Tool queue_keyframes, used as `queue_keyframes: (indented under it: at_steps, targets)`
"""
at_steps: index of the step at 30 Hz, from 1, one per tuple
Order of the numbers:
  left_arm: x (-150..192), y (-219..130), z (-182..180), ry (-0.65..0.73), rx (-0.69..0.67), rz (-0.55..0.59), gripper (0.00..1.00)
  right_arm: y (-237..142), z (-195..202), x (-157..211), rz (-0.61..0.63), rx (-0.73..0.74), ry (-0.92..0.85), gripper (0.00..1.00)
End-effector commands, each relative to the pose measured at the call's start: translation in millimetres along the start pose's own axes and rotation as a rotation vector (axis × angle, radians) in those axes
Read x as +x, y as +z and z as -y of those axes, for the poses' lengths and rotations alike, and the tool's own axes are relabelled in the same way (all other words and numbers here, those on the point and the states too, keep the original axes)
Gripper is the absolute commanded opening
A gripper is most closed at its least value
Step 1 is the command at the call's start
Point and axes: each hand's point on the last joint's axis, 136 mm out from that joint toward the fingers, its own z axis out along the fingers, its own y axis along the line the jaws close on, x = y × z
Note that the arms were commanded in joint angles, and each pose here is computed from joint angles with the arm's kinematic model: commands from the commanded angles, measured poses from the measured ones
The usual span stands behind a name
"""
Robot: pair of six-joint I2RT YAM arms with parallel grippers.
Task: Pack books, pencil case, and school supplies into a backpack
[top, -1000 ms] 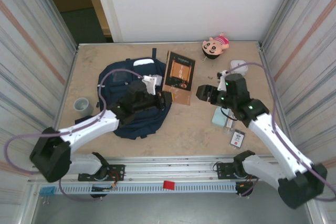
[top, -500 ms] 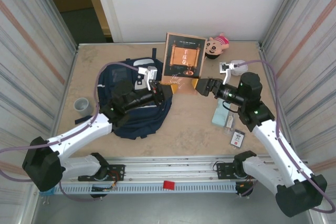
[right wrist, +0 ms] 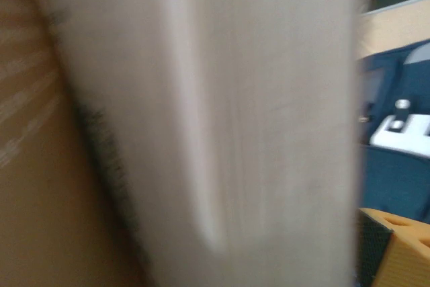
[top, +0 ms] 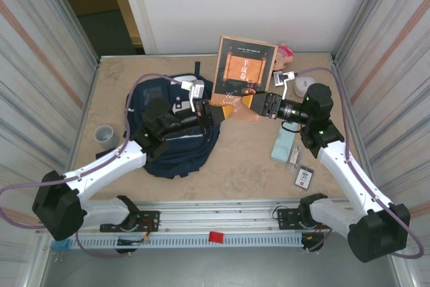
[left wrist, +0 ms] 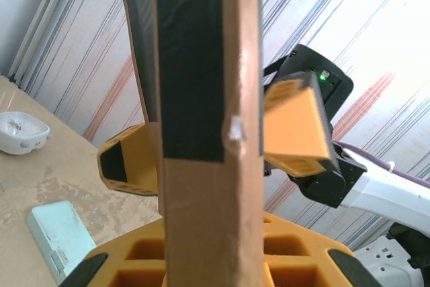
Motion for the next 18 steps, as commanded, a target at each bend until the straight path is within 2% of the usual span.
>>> queue_keyframes:
  at_steps: [1, 5, 12, 14, 16, 18]
  targets:
    - [-32, -1, 29, 0.109, 0.068, 0.086, 0.03, -8, -52, 12, -0.064, -0.171, -0.141, 0.99]
    - [-28, -1, 13, 0.103, 0.001, 0.076, 0.03, -18, -69, 12, -0.019, -0.178, -0.231, 0.8]
    - [-21, -1, 4, 0.105, -0.03, 0.053, 0.04, -24, -48, -14, 0.132, -0.029, -0.235, 0.5]
    - [-16, -1, -1, 0.112, -0.052, 0.026, 0.05, -22, -41, -18, 0.137, 0.004, -0.233, 0.24]
    - [-9, -3, -10, 0.131, -0.109, -0.01, 0.12, -21, -36, -15, 0.091, 0.03, -0.246, 0.1]
    - [-5, -8, -24, 0.144, -0.197, -0.04, 0.27, -21, -28, -9, 0.048, 0.075, -0.269, 0.04]
